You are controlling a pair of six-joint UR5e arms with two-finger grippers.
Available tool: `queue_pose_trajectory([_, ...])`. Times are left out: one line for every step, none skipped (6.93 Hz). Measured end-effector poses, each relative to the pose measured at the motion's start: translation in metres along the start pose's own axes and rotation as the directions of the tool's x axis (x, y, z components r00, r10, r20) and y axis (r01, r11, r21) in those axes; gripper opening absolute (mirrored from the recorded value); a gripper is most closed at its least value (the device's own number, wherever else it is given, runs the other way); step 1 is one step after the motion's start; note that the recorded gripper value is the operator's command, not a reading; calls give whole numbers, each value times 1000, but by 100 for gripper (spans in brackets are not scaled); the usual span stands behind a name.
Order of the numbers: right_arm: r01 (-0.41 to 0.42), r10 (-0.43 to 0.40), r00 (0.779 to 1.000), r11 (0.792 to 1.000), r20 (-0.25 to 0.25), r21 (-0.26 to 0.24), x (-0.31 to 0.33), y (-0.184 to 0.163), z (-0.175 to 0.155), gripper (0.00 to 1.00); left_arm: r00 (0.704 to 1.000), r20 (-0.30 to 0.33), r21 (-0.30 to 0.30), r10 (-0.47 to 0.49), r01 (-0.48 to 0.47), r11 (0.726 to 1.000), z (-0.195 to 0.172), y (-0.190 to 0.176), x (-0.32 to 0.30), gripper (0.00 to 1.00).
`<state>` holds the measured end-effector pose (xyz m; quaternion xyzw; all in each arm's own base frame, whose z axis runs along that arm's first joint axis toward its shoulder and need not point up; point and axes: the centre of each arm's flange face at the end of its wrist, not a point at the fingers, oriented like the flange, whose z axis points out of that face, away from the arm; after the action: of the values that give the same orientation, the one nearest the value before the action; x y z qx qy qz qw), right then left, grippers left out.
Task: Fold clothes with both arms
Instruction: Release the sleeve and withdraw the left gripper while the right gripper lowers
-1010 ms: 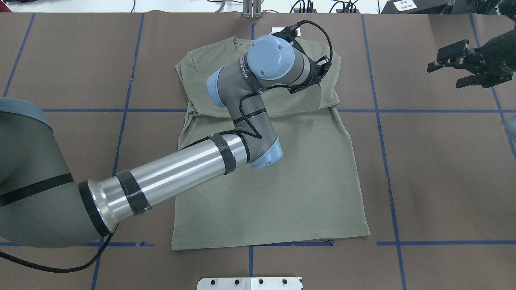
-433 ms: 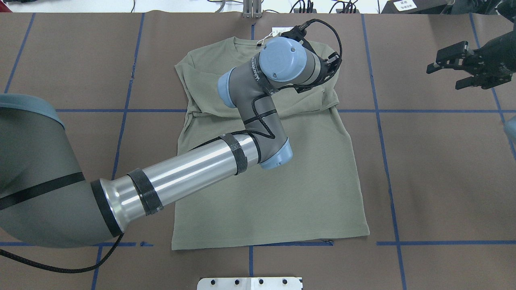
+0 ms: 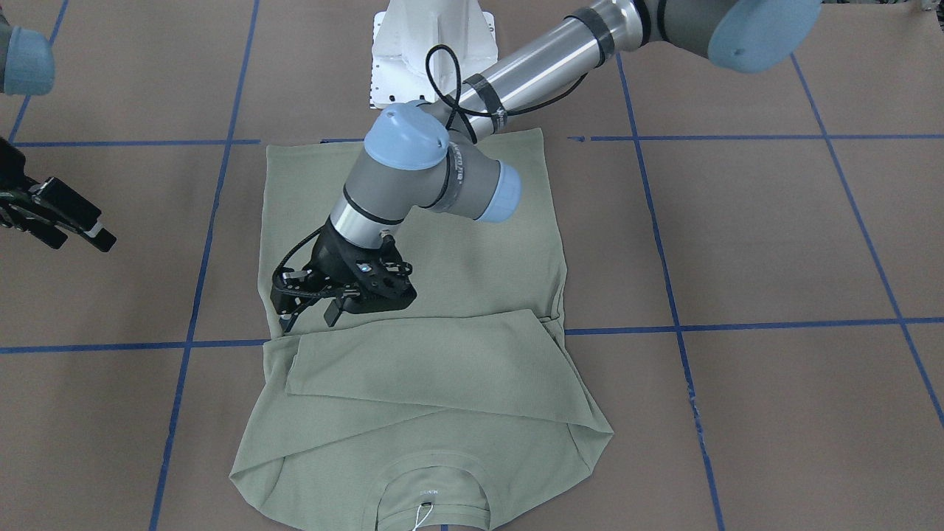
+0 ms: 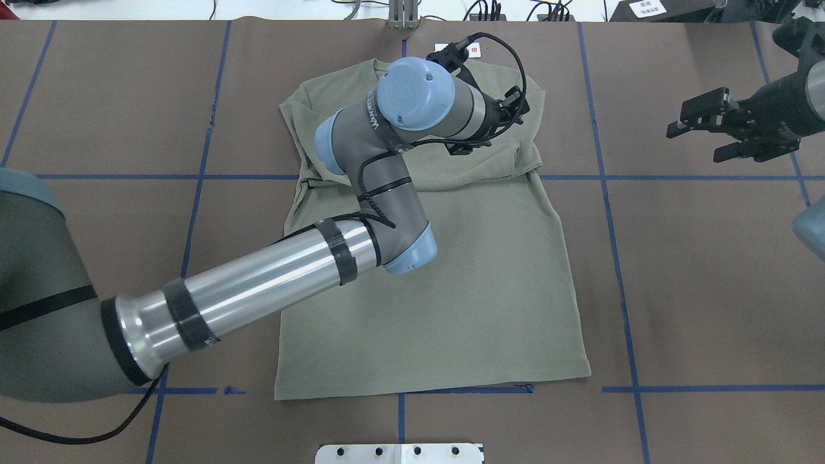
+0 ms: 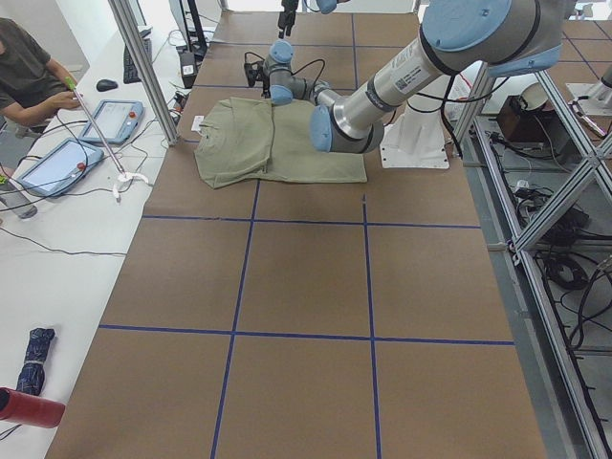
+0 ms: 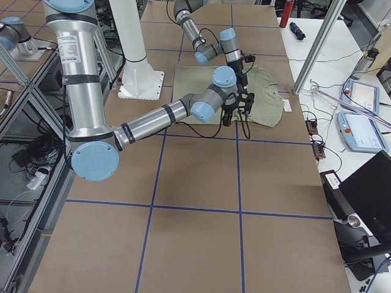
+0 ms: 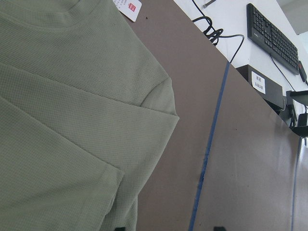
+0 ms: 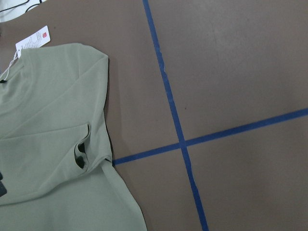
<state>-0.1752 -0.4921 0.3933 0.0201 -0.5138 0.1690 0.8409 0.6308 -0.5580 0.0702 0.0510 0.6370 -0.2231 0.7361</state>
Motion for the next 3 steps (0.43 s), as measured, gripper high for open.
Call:
queue_pose_trajectory([-38, 38, 999, 999, 1, -25, -7, 20, 7, 100, 999, 18, -18, 30, -30, 999, -30, 1, -27, 68])
queue_pose_trajectory([-81, 81, 997, 996, -7, -37, -23, 49, 21, 99, 998, 23, -29, 52, -51, 998, -59, 2, -53, 68])
queue_pose_trajectory([-107, 106, 994, 994, -21, -28, -38, 82, 40, 99, 998, 17, -46, 62, -61, 997, -86, 4, -79, 68])
